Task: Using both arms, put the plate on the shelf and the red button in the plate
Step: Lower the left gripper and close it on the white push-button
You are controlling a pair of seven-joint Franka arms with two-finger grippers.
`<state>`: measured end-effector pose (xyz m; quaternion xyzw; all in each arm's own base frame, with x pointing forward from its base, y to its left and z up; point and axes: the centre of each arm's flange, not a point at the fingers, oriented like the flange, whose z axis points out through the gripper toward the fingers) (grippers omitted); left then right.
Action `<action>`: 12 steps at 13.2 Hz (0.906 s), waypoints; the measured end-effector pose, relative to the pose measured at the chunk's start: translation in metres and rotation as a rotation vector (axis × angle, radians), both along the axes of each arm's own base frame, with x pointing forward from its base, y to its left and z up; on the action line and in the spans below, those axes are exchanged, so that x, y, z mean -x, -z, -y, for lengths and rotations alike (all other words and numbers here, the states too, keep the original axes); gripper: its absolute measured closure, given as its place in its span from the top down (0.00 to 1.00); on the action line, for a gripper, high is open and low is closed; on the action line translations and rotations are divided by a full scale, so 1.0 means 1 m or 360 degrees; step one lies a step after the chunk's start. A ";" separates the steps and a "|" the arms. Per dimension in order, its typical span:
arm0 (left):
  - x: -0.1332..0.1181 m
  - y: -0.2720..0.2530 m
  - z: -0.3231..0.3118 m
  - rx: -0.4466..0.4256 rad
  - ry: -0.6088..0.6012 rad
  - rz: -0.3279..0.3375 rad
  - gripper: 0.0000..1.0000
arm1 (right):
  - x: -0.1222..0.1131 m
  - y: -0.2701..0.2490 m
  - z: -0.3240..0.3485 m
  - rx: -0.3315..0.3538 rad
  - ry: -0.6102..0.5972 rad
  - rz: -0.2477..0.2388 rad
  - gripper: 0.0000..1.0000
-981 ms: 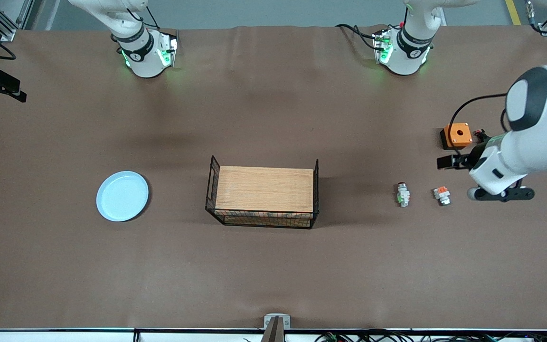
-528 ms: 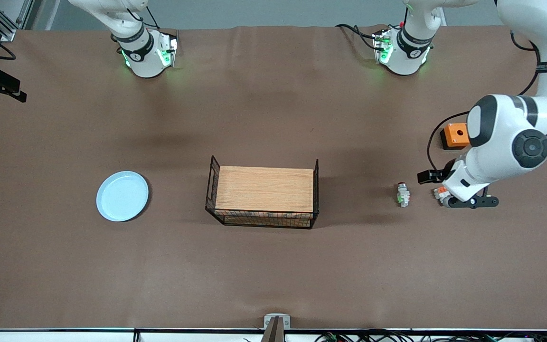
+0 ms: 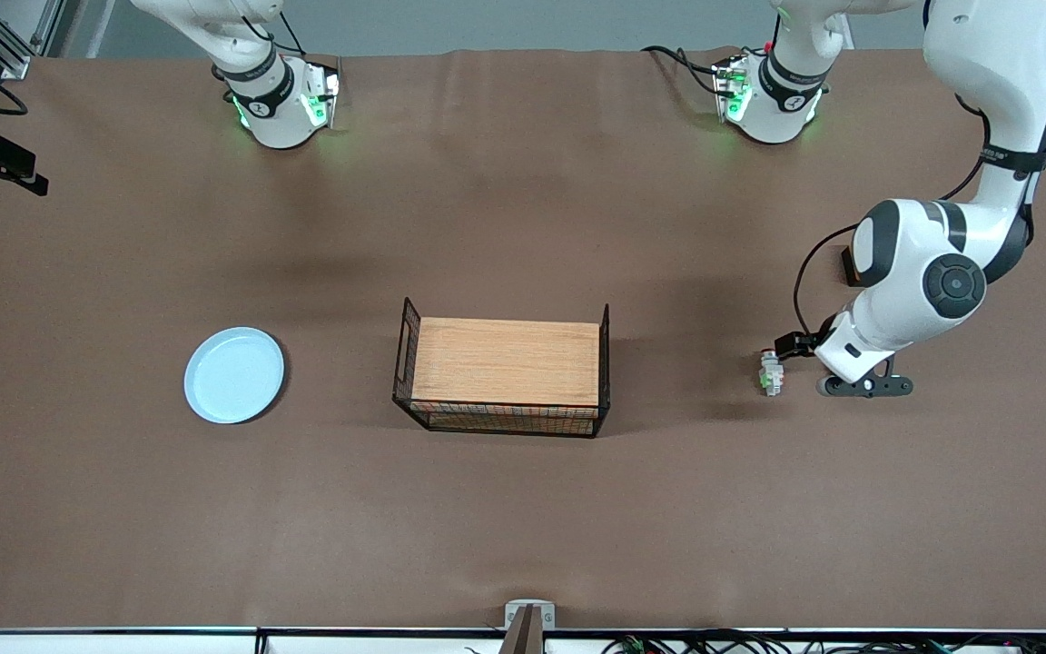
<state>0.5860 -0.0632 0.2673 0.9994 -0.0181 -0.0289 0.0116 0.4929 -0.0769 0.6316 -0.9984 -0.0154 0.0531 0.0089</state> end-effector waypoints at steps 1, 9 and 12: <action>-0.001 0.004 0.000 0.0004 0.0031 0.0012 1.00 | 0.000 0.000 0.000 0.0000 0.0000 0.0000 1.00; -0.004 0.049 0.012 0.0022 0.0094 0.0030 1.00 | 0.000 0.001 0.000 -0.0001 0.0000 -0.0003 1.00; -0.007 0.059 0.020 0.0025 0.0113 0.0018 1.00 | 0.000 0.001 0.000 -0.0001 0.0000 -0.0004 1.00</action>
